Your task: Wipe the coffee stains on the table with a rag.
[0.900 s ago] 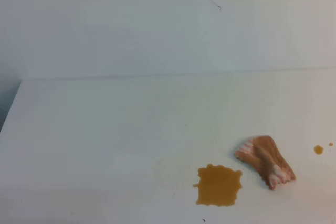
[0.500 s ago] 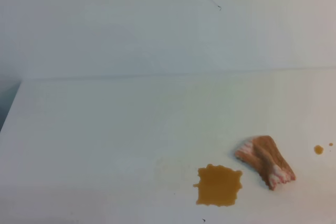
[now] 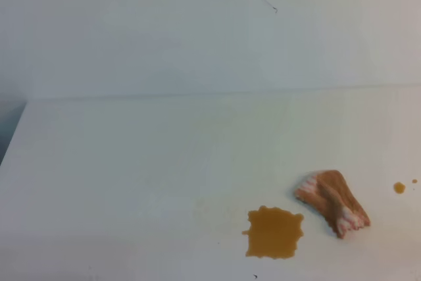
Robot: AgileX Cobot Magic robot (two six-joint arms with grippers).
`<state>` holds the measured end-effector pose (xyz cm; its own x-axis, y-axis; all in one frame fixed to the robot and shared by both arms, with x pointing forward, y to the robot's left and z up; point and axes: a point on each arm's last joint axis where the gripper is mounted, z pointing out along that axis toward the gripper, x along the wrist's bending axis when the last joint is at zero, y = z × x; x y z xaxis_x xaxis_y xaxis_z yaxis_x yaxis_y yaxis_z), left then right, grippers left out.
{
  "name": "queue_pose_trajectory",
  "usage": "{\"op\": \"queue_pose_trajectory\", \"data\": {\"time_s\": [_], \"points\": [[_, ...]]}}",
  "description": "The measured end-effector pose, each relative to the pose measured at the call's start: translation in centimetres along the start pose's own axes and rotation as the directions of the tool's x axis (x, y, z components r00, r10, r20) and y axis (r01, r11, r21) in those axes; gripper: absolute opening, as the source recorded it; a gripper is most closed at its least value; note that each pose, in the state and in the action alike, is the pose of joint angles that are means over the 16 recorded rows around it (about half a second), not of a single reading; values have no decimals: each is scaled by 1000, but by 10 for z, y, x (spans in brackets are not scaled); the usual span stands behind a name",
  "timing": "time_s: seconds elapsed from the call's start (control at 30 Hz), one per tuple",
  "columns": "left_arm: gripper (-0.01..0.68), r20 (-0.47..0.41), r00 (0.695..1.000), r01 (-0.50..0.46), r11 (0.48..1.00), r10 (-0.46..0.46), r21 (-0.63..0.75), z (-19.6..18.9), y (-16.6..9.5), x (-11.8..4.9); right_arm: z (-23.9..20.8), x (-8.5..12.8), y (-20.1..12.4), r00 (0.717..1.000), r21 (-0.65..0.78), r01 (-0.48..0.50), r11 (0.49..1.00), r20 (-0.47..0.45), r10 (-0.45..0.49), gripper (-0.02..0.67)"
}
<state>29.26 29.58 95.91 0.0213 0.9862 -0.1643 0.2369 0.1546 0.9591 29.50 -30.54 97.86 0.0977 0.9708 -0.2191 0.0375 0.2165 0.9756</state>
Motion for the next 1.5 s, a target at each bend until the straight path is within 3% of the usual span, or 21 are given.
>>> {"op": "queue_pose_trajectory", "data": {"time_s": [0.33,0.67,1.07,1.33,1.5], "points": [[-1,0,1000,0,1000,0,0,0,0,0,-1,0,11,999,-95,-47,994,-7,47,-3],[-1,0,1000,0,1000,0,0,0,0,0,-6,-13,66,993,-189,-116,975,1,118,-3],[-1,0,1000,0,1000,0,0,0,0,0,38,-27,126,987,110,-162,981,-3,164,-3],[-1,0,1000,0,1000,0,0,0,0,0,99,-20,122,970,282,-217,935,-41,238,-3],[-1,0,1000,0,1000,0,0,0,0,0,137,-9,108,961,428,-209,879,-76,266,-2]]}}
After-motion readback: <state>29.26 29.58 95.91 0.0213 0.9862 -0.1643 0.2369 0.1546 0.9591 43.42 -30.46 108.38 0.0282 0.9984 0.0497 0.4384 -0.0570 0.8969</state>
